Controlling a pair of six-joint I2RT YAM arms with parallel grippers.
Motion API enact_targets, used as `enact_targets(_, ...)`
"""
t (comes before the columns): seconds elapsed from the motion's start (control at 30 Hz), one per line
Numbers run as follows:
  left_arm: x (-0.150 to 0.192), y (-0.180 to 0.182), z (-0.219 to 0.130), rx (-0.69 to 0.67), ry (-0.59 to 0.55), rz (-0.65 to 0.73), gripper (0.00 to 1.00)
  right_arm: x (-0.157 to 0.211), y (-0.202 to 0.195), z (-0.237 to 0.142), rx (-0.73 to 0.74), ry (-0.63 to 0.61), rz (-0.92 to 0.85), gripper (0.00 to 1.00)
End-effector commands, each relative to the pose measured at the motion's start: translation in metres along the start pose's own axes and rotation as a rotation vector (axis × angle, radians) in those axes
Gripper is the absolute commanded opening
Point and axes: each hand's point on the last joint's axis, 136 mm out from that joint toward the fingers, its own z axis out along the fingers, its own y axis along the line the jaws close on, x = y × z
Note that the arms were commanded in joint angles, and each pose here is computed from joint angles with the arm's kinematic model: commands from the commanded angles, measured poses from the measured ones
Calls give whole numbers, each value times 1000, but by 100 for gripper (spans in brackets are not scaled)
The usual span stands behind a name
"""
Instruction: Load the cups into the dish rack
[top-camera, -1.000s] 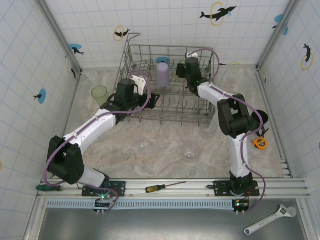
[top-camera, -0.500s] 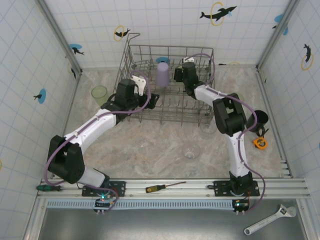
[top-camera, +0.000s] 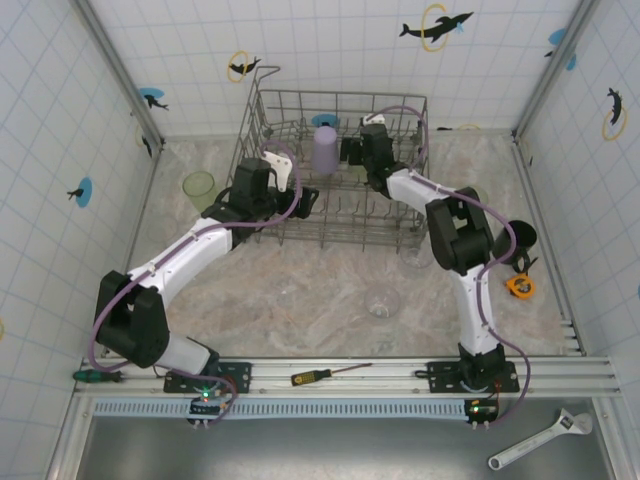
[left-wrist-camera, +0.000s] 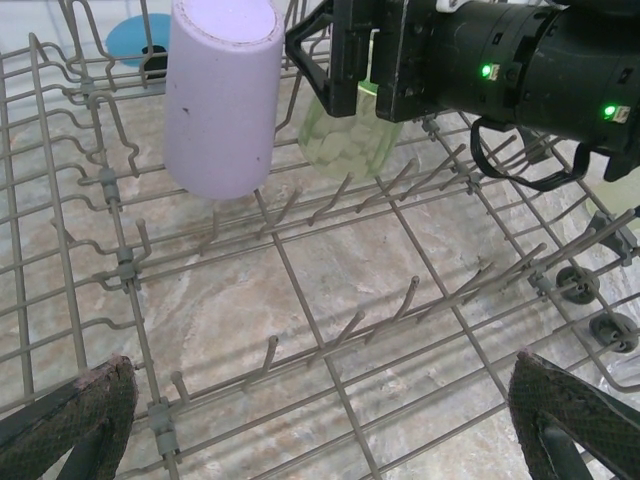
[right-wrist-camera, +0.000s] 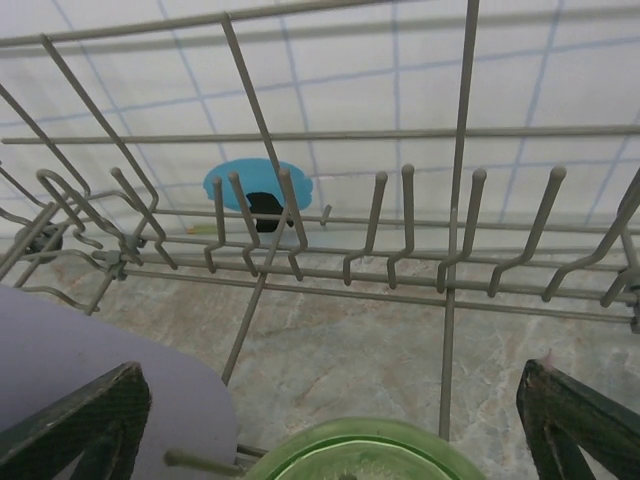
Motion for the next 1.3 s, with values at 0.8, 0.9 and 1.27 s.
enact_targets(0.8,-38,-19,-36,54,-126,-4,98,-119,-10,-140,76,-115,15,100)
enact_targets(0.9,-39,-19,-36,51,-129,-5,98,-115,-21,-156,104,-95,4,100)
enact_targets(1.27,-37,-18,-36,47,-127,-5,98,-82,-106,-235,237,-5,94,100)
